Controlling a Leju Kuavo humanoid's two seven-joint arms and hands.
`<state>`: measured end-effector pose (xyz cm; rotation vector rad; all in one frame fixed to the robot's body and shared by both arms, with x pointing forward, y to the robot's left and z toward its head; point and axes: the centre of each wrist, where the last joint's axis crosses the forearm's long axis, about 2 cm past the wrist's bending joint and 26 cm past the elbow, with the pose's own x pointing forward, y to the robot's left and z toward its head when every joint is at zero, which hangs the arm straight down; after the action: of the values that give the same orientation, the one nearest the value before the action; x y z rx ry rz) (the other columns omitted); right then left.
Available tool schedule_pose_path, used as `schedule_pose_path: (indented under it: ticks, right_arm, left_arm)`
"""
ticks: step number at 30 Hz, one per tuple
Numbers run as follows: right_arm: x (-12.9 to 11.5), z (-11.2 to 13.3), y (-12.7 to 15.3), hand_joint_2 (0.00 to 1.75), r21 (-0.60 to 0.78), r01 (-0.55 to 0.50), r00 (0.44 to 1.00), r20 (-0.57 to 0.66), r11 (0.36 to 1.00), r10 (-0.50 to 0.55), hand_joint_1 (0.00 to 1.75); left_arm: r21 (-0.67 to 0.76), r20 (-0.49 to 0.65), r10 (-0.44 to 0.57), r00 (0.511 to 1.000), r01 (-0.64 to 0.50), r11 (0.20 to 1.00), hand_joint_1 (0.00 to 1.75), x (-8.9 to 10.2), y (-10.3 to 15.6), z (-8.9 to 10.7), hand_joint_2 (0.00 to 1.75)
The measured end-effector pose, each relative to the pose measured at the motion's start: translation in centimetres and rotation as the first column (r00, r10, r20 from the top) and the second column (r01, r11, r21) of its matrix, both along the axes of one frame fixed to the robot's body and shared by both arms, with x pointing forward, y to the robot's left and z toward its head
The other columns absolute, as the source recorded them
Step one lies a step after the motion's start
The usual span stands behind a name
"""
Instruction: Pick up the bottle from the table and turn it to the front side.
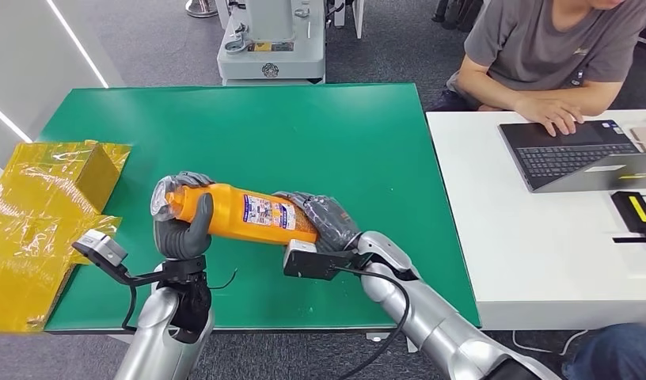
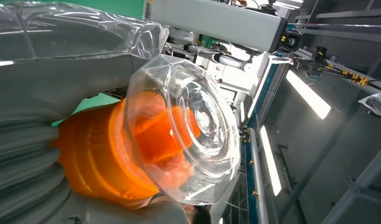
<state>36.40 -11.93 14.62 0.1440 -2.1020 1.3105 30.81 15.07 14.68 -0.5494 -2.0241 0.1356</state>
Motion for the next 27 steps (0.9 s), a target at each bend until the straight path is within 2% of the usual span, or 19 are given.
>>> schedule_pose_path:
  ticks: [9, 10, 13, 14, 22, 27]
  right_arm:
    - [0.1, -0.1, 0.0, 1.75, -0.005, 0.005, 1.0, -0.007, 1.0, -0.005, 1.74]
    - [0.1, -0.2, 0.0, 1.75, -0.005, 0.005, 1.0, -0.007, 1.0, -0.006, 1.55]
    - [0.1, -0.2, 0.0, 1.75, -0.007, 0.011, 1.0, -0.006, 1.0, -0.011, 0.25]
    - [0.1, -0.2, -0.1, 1.75, -0.008, 0.015, 1.0, -0.006, 1.0, -0.015, 0.0]
    - [0.3, 0.1, -0.2, 1.75, 0.021, 0.103, 0.995, 0.012, 0.994, -0.103, 0.0]
    - [0.0, 0.8, -0.2, 1.75, 0.103, 0.137, 0.99, 0.024, 0.985, -0.14, 0.0]
  left_arm:
    - [-0.003, 0.003, 0.0, 1.0, 0.0, 1.0, 1.75, 0.1, -0.1, 0.0, 1.75]
    - [-0.003, 0.003, 0.0, 1.0, 0.0, 1.0, 1.75, 0.1, -0.1, 0.0, 1.75]
    - [-0.003, 0.003, 0.0, 1.0, 0.0, 1.0, 1.75, 0.1, -0.1, 0.0, 1.75]
    - [-0.003, 0.003, 0.001, 1.0, -0.001, 1.0, 1.75, 0.2, -0.1, 0.0, 1.75]
    - [0.009, -0.005, 0.037, 0.999, -0.037, 0.999, 1.75, 0.3, 0.5, -0.3, 1.75]
    - [0.01, -0.01, 0.073, 0.997, -0.072, 0.997, 1.75, 0.3, 0.9, -0.4, 1.75]
